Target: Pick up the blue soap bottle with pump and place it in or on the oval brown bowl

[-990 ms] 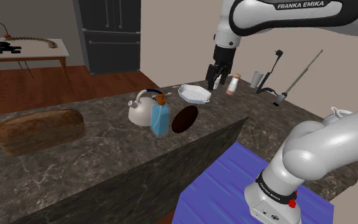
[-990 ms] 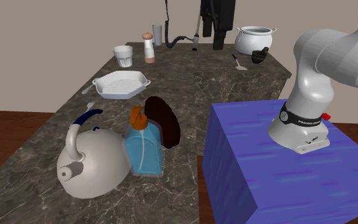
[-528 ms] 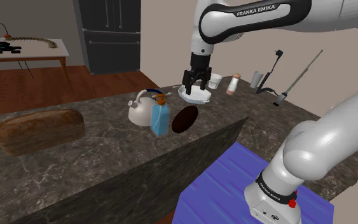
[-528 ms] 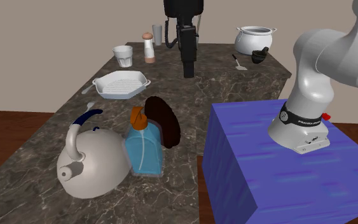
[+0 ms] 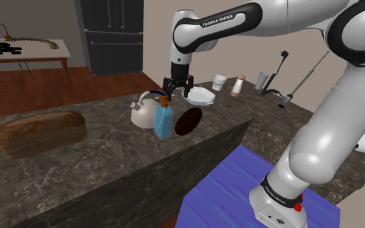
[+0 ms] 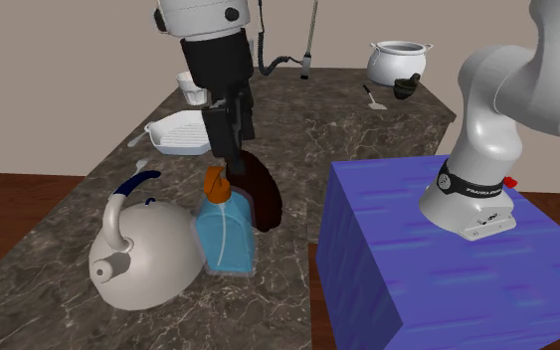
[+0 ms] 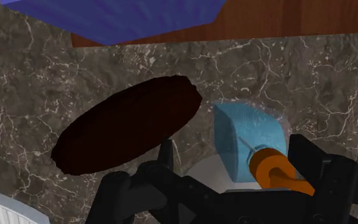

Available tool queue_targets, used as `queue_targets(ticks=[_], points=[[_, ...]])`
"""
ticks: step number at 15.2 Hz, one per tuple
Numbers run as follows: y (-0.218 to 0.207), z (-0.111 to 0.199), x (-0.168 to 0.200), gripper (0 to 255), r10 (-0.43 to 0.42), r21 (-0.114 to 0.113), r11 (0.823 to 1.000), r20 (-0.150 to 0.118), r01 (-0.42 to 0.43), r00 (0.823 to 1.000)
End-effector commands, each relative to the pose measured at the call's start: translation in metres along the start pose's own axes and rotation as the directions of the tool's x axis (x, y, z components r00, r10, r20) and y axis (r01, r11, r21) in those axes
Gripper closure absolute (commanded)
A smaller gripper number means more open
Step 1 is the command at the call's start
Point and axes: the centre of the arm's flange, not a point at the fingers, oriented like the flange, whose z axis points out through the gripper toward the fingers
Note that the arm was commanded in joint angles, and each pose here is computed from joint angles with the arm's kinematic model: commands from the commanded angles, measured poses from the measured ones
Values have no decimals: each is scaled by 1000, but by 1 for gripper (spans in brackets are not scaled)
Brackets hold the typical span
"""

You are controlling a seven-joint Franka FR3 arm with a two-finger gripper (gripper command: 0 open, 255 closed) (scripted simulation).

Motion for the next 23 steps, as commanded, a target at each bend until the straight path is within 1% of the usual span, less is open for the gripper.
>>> queue_targets(ticks=[1,6,14,22,23], points=[[-11,13,24,0,25,10,1000,12,-26,1000],[-37,41,78,0,85,34,996,42,-86,996],[-39,81,77,0,85,34,996,42,-86,996],[-39,81,77,0,85,34,996,42,-86,996],[-39,81,77,255,85,34,996,42,-86,996]])
